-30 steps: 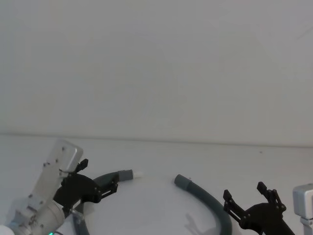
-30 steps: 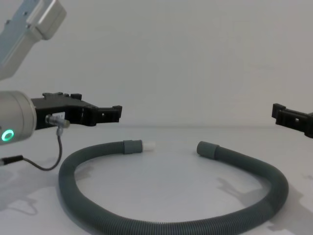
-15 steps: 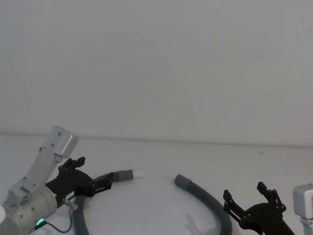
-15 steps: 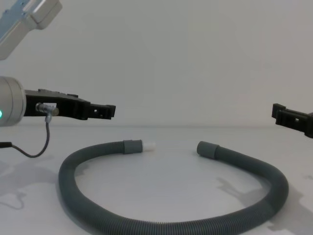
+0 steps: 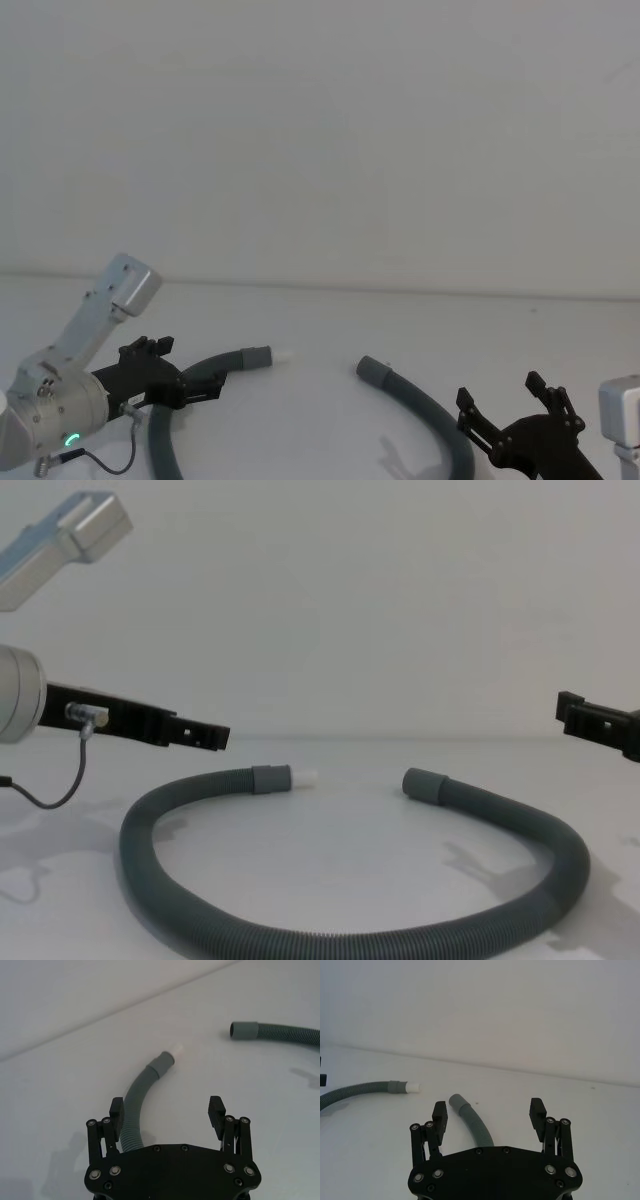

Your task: Use both hands to pick up one end of the pipe from the table, align the ends, and insert them.

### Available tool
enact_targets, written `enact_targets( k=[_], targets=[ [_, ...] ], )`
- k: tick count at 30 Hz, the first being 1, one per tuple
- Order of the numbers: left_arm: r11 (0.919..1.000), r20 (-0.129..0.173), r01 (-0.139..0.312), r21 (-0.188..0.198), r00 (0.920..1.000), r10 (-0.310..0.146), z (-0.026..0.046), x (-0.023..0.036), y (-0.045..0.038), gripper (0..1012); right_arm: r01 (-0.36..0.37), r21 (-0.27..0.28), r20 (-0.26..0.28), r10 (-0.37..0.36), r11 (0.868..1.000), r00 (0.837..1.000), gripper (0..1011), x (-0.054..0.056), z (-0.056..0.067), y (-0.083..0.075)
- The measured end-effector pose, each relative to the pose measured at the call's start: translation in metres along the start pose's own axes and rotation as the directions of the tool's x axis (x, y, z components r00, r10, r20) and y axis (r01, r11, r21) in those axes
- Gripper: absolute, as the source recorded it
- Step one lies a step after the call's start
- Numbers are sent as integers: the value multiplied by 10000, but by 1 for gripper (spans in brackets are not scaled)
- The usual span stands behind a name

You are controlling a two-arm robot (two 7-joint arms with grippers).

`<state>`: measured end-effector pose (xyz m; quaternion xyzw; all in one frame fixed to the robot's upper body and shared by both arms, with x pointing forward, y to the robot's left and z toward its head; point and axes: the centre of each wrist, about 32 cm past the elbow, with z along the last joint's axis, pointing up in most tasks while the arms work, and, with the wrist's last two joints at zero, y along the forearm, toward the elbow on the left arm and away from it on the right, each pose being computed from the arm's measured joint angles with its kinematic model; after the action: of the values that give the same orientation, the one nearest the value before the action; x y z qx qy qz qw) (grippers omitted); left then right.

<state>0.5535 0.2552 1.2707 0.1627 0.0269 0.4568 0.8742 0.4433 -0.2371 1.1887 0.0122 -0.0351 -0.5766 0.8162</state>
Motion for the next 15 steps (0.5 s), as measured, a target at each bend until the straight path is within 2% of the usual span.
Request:
enact_targets(
  k=[7,15],
  targets=[
    [9988,-212,228,425,9995,-220,-17,93,-77,1001,-1,0,0,1,10000,10000,1004,0,0,0],
    [9971,-418,299,698,9988,-270,-46,172,-167,1001,0,0,0,0,10000,10000,1004,0,0,0]
  ],
)
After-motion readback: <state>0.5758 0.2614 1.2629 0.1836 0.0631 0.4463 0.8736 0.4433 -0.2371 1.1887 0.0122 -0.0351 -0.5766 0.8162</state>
